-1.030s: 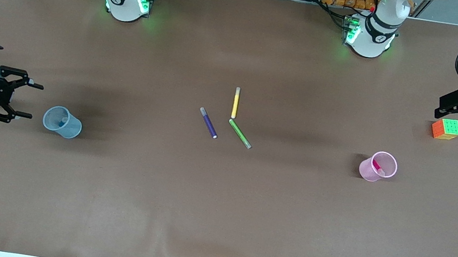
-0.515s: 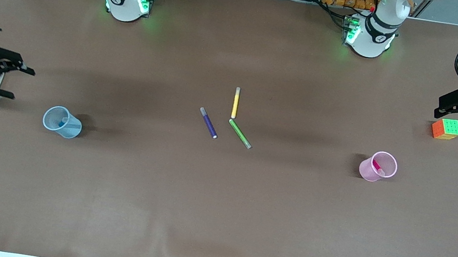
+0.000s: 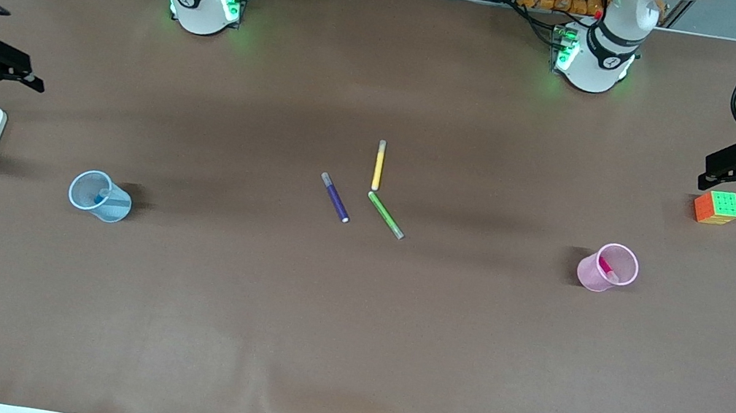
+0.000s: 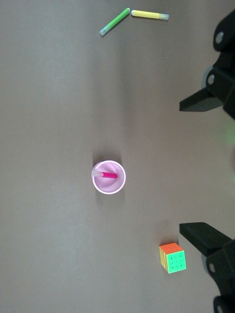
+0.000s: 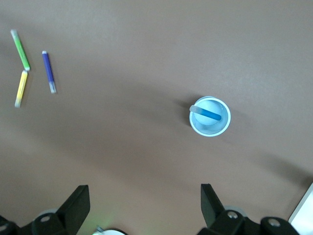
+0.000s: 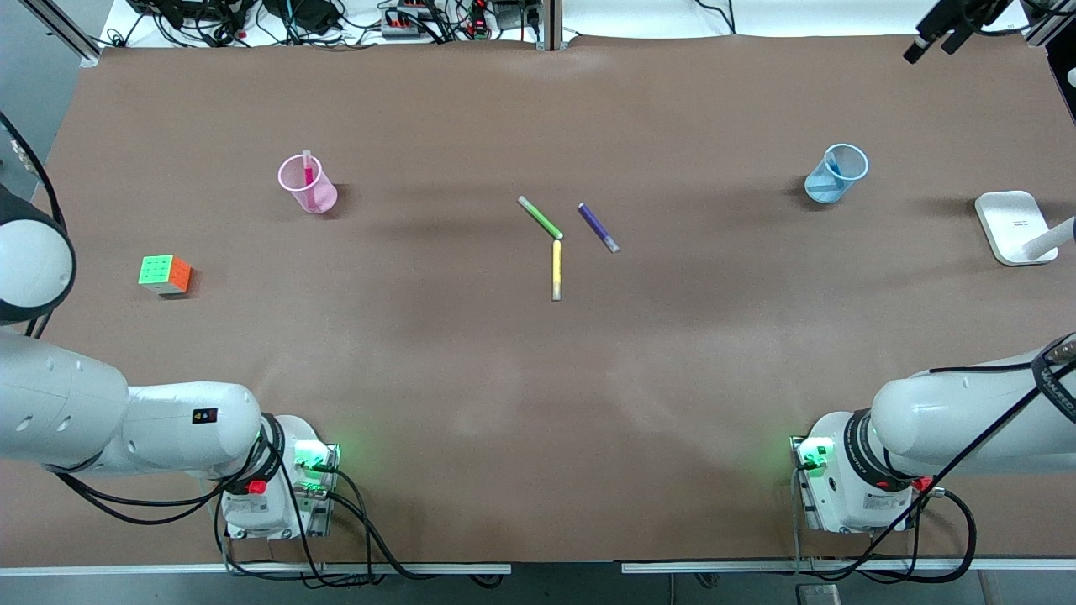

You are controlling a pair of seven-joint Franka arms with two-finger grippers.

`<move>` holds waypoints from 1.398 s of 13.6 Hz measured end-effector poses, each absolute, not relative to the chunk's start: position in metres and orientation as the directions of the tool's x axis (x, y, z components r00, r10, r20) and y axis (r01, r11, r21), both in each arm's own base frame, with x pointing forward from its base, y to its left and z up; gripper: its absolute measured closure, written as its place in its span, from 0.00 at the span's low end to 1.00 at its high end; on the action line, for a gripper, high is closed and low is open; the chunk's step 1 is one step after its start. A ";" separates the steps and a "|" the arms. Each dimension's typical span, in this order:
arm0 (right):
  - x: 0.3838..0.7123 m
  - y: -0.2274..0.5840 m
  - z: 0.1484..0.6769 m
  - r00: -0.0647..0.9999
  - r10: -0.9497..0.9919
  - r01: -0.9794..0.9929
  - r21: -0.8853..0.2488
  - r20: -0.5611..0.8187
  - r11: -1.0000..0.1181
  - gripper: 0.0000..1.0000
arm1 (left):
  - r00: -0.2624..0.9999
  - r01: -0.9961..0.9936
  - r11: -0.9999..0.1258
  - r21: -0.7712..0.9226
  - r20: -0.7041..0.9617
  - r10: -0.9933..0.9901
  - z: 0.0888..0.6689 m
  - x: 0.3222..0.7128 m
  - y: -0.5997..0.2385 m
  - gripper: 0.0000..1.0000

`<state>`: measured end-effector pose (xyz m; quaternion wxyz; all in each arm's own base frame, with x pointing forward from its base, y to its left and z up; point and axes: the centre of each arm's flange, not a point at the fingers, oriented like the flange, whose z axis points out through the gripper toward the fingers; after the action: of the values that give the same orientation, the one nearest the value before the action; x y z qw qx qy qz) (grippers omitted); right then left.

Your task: Place pink and blue markers in matching cups

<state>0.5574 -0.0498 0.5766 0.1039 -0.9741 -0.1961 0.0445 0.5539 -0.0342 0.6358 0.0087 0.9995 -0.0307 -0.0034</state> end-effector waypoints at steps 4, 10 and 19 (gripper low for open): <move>0.545 -0.030 0.599 0.971 0.224 0.210 -0.140 -0.088 -0.967 0.00 | 0.998 -0.062 -0.998 0.018 -0.006 -0.062 0.636 0.554 -0.034 0.00; 0.532 -0.053 0.618 0.995 0.055 0.045 -0.114 -0.080 -0.992 0.00 | 0.998 -0.061 -0.998 0.018 -0.006 -0.061 0.636 0.554 -0.034 0.00; 0.523 -0.044 0.642 0.993 -0.041 -0.046 -0.042 -0.111 -0.998 0.00 | 0.998 -0.060 -0.998 0.018 -0.006 -0.061 0.636 0.554 -0.034 0.00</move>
<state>0.5227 -0.0436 0.6420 0.0223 -0.9980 0.0218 0.0551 0.5539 -0.0337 0.6361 0.0087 0.9995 -0.0303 -0.0031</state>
